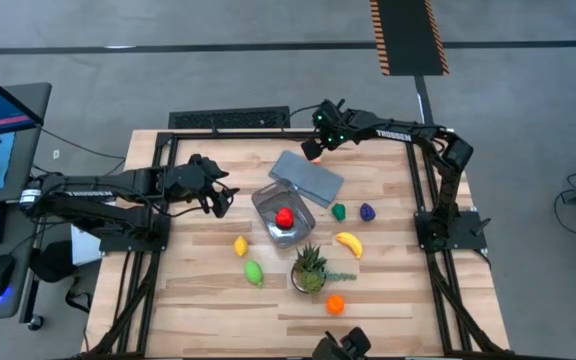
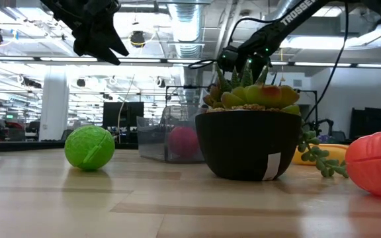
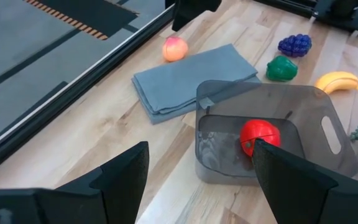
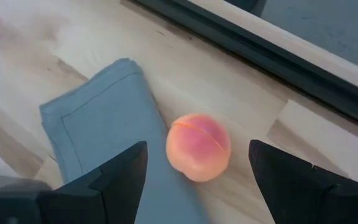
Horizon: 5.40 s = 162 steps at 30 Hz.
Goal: Pick and placing Produce into tupperware
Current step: Put the pink peach into the black bin
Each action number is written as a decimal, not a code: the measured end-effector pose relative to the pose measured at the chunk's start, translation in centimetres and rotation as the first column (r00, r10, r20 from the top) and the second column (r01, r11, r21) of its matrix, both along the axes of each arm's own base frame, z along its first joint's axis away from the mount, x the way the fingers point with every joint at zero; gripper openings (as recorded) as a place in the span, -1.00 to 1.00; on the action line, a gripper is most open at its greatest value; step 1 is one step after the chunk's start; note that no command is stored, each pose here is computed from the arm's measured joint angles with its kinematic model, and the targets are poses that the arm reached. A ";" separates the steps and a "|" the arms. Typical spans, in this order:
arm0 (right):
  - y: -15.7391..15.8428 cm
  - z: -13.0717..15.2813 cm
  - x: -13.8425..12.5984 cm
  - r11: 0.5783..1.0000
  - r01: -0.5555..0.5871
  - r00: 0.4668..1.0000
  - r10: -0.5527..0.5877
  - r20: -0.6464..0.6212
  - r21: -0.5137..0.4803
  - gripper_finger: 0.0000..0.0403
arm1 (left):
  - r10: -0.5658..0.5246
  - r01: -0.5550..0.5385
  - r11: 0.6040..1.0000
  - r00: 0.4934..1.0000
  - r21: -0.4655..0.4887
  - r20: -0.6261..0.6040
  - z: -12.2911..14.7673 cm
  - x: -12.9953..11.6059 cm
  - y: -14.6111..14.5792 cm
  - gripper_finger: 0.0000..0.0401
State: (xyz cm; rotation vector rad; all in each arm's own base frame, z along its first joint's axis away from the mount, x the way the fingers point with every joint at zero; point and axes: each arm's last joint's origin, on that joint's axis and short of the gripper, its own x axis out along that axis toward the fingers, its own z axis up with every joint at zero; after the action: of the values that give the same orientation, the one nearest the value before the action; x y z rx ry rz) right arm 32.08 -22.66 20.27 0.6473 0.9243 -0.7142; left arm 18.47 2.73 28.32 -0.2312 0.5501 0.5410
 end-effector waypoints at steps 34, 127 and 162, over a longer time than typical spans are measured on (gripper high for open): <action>-1.4 1.4 -0.5 0.979 0.028 0.998 -0.038 0.049 0.203 0.22 | -0.031 0.032 0.999 0.999 0.037 -0.035 -0.1 -0.1 0.0 0.36; -3.4 -0.7 2.5 0.976 0.058 0.992 -0.032 -0.124 0.211 0.64 | -0.041 0.042 0.999 0.998 0.014 -0.047 -0.3 -0.1 -0.5 0.36; -4.7 -2.8 3.7 0.952 0.084 0.992 -0.054 -0.111 0.293 0.64 | -0.042 0.045 0.999 0.995 0.027 -0.085 -0.5 -0.3 -0.5 0.36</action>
State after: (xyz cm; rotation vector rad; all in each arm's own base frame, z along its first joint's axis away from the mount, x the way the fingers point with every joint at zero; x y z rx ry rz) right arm 35.75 -27.39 17.51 0.9198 1.1207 -0.6805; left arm 18.13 2.26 27.83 -0.1692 0.6280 0.5177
